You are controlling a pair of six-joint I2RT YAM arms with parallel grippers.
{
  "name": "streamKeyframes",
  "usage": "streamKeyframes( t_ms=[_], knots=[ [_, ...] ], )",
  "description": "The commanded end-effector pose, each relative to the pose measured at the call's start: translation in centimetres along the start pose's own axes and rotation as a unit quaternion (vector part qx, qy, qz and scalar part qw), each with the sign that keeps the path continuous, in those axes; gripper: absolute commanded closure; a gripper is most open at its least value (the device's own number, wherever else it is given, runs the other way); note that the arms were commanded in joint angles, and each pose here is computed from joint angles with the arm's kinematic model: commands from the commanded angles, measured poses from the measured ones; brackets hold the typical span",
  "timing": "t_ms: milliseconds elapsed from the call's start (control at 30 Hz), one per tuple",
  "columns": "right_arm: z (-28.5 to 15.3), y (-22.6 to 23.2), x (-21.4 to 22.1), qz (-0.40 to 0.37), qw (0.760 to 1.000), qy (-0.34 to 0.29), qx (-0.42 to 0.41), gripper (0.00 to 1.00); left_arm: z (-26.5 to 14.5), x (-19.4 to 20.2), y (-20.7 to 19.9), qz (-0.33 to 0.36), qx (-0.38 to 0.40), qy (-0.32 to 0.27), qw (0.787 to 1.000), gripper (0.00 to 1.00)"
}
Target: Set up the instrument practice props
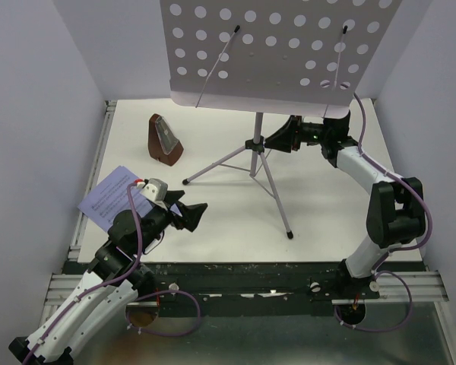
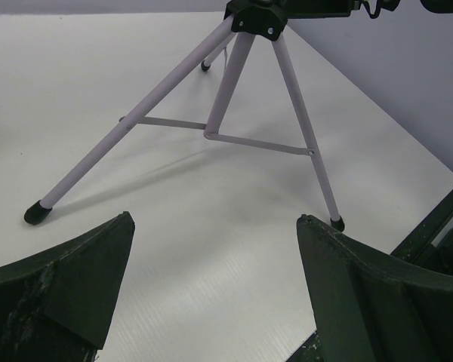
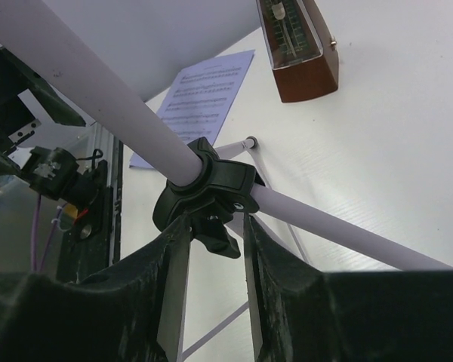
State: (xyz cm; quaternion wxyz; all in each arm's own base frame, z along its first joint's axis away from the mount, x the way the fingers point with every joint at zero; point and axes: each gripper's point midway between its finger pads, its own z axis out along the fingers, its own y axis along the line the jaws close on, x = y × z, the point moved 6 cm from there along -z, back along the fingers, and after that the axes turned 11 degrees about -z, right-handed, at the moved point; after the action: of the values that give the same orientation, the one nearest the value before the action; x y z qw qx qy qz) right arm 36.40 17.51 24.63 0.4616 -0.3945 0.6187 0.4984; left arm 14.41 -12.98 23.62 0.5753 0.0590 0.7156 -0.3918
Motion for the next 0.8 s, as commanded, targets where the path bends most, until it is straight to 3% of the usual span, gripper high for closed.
streamKeyframes(
  t_ms=[0,167,300,400,500,600,767],
  knots=[
    [-0.3,-0.5,1.1,0.019,1.0,0.012,0.018,0.57,-0.2,0.1,0.0,-0.004,0.001,0.001,1.0,0.01],
    [-0.3,-0.5,1.2,0.022,1.0,0.012,0.014,0.66,-0.2,0.1,0.0,-0.003,0.001,0.0,1.0,0.01],
    [-0.2,-0.4,1.1,0.039,0.999,0.011,0.007,0.82,-0.2,0.0,0.0,-0.002,0.002,0.0,1.0,0.01],
    [-0.2,-0.3,1.0,0.085,0.996,0.004,0.008,1.0,-0.2,-0.1,0.0,-0.001,0.001,-0.001,1.0,0.01],
    [-0.5,-0.3,0.4,0.149,0.989,-0.012,0.013,1.0,-0.3,-0.2,-0.2,-0.001,0.003,-0.001,1.0,0.01],
    [-1.1,-1.0,0.2,0.234,0.971,-0.026,0.038,1.0,-0.4,-0.3,-0.1,0.0,0.002,-0.002,1.0,0.01],
    [-2.1,-2.3,0.9,0.409,0.907,-0.046,0.089,1.0,-0.5,-0.5,-0.2,0.0,0.002,-0.004,1.0,0.01]
  ],
)
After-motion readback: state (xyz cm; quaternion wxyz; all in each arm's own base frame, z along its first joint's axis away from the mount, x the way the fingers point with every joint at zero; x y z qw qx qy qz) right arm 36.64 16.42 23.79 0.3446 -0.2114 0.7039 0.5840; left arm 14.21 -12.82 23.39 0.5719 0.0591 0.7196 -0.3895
